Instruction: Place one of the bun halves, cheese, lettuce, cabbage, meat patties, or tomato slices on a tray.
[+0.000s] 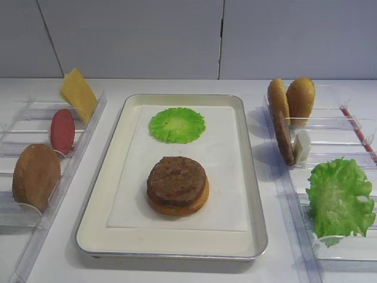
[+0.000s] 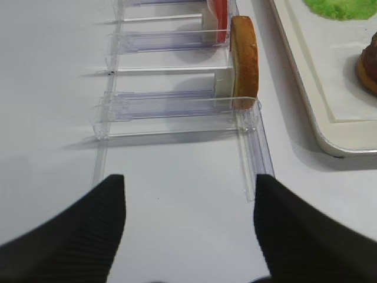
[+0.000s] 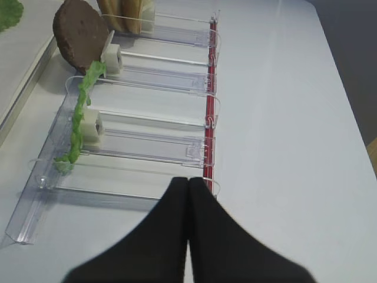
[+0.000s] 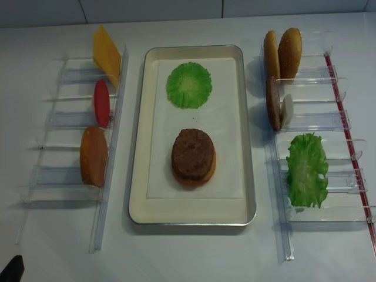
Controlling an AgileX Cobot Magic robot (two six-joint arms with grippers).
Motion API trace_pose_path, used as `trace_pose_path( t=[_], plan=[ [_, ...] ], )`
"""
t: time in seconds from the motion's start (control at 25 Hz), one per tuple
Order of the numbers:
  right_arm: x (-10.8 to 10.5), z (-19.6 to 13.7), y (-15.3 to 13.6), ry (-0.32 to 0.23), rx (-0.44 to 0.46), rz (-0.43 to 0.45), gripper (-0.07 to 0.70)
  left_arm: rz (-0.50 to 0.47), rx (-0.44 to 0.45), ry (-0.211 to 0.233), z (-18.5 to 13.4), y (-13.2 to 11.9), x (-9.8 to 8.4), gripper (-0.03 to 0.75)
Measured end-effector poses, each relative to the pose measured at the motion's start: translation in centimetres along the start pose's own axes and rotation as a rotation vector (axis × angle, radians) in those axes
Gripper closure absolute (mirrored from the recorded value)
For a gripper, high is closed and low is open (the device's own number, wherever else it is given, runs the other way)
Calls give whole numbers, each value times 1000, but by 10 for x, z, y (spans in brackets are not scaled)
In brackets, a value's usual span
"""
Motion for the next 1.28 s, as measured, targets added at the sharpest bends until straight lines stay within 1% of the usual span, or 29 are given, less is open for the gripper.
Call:
trace_pose_path(
  t=[1.28],
  plan=[
    [0,0,0,-4,0,0,633,0,0,0,0,0,0,247]
  ],
)
Point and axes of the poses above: a point on each arm's last joint axis where the gripper is mounted, y pointing back along that axis away from the gripper, x along the wrist's bending axis when the last joint is at zero, z = x × y, the point moved 9 cm from there along -y, pointing out along that axis toward the gripper, and after that the axes turned 7 degrees about y, right-handed, at the moved point
